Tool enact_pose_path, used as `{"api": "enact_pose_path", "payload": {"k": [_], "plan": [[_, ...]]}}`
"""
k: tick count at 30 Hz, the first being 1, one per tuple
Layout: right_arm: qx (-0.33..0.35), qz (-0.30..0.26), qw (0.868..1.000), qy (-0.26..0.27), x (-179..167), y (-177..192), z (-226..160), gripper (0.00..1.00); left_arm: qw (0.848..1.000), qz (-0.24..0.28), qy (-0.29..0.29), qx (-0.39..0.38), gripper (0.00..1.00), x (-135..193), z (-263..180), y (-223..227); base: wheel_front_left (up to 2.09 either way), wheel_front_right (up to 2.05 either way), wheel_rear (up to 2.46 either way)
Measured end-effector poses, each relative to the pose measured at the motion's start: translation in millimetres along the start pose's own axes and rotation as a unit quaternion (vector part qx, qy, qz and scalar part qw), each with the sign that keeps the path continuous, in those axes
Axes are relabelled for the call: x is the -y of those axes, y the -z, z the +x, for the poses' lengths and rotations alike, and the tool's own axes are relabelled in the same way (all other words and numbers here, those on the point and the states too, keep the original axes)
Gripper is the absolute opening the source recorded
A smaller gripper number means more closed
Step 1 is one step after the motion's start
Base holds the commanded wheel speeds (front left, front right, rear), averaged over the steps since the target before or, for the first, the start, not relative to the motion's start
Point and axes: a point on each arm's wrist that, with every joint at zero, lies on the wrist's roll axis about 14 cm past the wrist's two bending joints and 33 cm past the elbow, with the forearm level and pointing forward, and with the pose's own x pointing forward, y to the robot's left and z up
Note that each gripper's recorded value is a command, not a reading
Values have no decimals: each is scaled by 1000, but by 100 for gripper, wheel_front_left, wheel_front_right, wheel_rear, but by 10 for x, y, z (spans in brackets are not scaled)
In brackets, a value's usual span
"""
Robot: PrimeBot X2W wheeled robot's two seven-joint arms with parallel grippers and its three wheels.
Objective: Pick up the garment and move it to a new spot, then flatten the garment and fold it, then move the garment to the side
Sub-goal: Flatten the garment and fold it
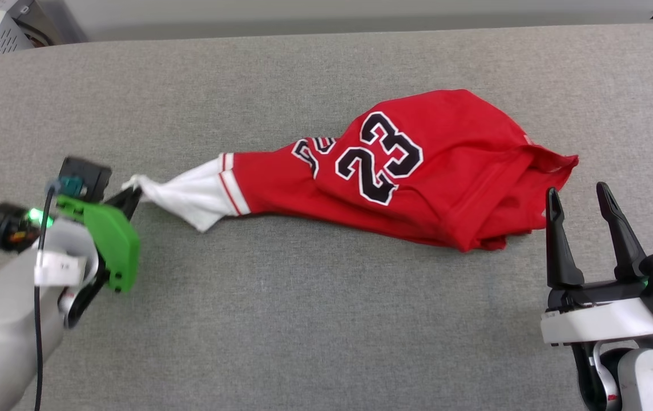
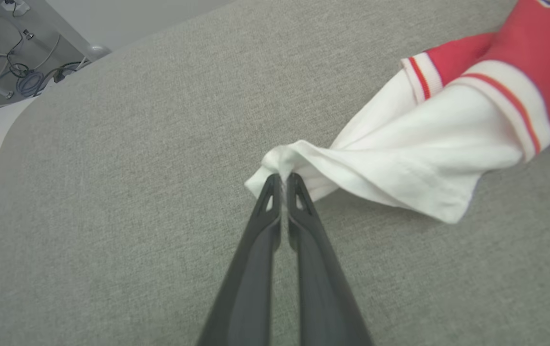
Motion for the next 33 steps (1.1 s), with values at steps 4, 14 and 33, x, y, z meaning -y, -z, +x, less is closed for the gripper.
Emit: {"api": "enact_pose_path", "payload": {"k": [4, 14, 33], "plan": [[-4, -6, 1000, 8, 53, -1, -65, 100, 999, -36, -14, -38, 0, 17, -126, 431, 0, 0, 0], [0, -12, 1000, 19, 115, -72, -189, 100, 995, -85, -48, -27, 100, 45, -317, 660, 0, 0, 0], [174, -161, 969, -71, 32, -1311, 452, 100, 937, -31, -206, 281, 100, 66, -1268, -629, 0, 0, 0]]}}
